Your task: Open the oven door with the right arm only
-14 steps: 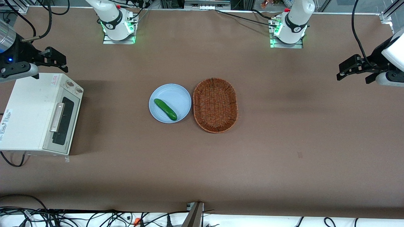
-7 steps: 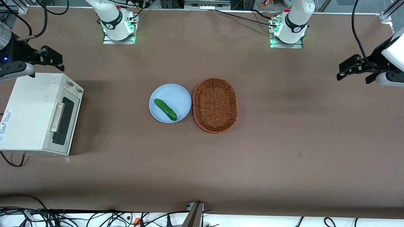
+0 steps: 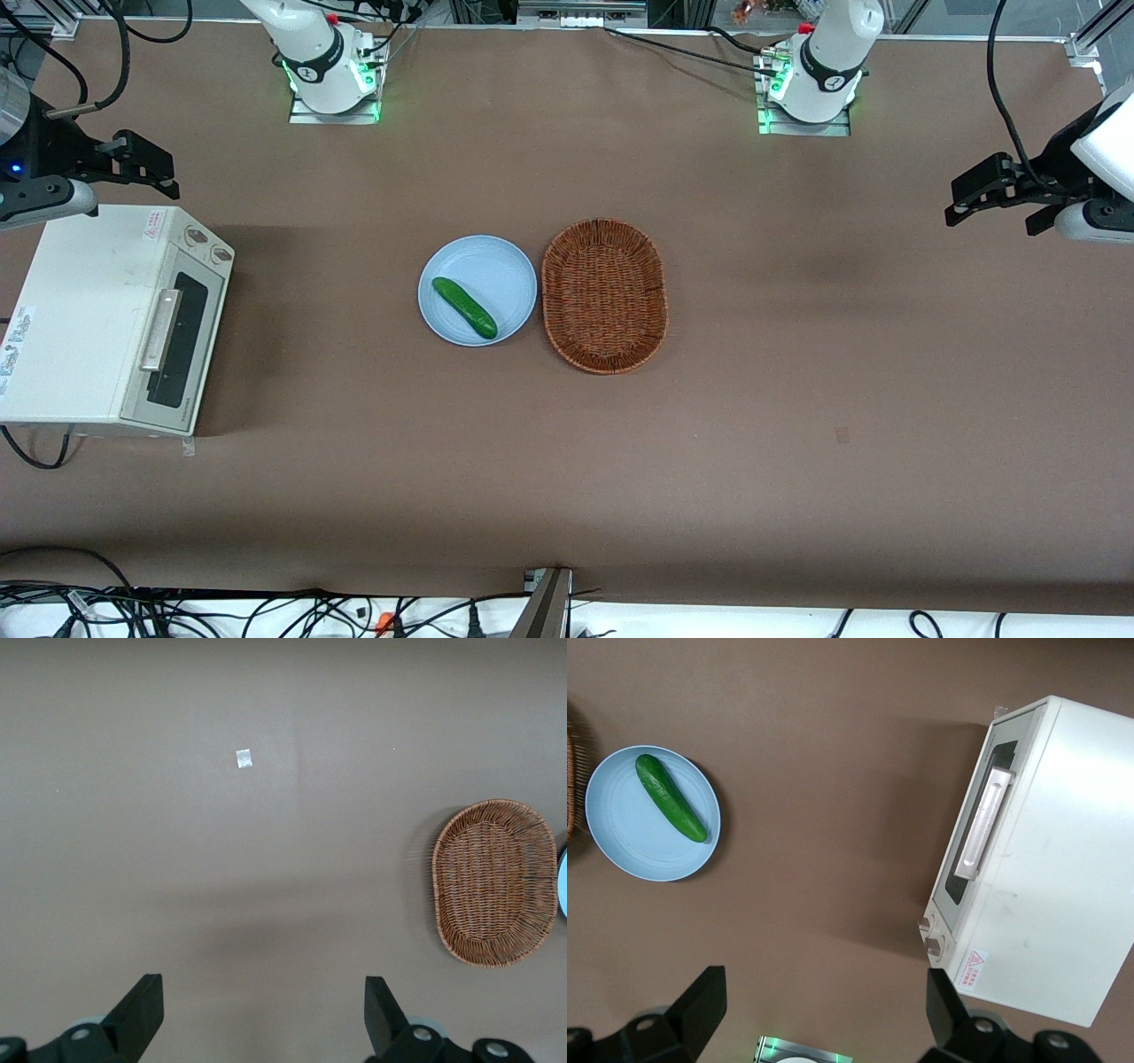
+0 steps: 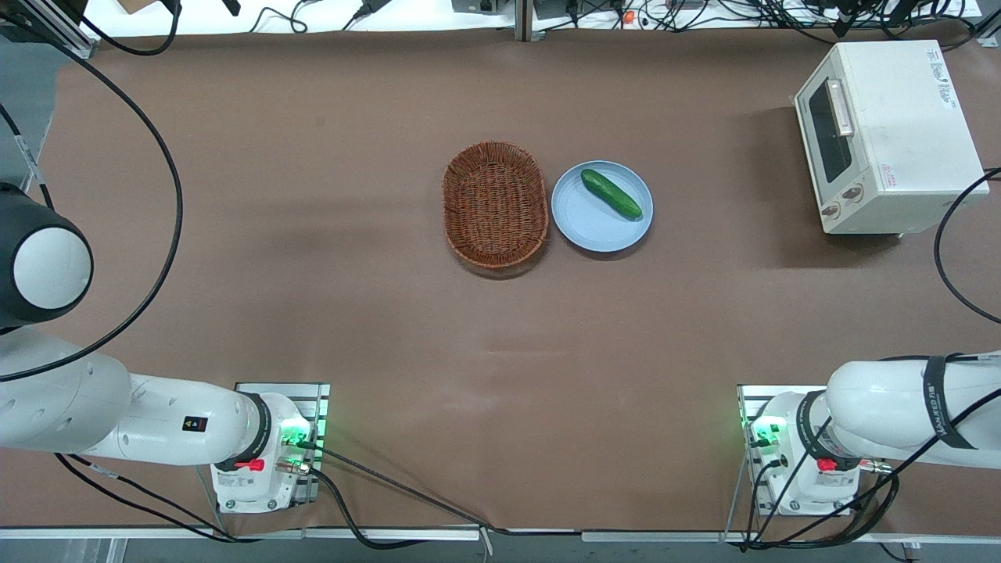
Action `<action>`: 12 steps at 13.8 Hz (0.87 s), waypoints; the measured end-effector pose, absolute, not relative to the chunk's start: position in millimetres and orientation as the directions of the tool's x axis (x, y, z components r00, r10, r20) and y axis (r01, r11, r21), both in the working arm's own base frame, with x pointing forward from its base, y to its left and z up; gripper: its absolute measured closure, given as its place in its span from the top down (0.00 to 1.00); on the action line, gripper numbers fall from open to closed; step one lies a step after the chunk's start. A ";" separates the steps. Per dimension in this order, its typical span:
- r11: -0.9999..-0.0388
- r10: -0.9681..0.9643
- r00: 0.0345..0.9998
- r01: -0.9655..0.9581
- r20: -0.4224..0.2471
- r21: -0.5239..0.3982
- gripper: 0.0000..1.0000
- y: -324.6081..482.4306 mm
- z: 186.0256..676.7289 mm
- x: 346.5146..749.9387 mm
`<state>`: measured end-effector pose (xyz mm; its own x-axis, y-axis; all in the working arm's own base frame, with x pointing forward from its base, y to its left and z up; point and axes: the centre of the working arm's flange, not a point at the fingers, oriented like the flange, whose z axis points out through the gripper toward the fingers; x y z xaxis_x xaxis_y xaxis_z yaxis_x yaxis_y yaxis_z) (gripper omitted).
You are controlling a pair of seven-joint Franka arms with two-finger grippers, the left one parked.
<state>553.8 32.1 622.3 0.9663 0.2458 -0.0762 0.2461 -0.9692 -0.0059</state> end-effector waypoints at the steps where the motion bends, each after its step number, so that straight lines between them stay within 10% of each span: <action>1: -0.969 0.245 0.966 0.246 -0.077 -0.006 1.00 31.8 621.9 553.8; 9: -0.973 0.231 0.970 0.232 -0.083 0.014 1.00 21.7 615.7 556.8; 12: -0.971 0.224 0.971 0.230 -0.085 0.061 0.83 8.4 580.7 575.9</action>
<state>575.9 8.4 580.7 0.9708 0.2242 -0.0853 0.2296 -0.9714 0.0606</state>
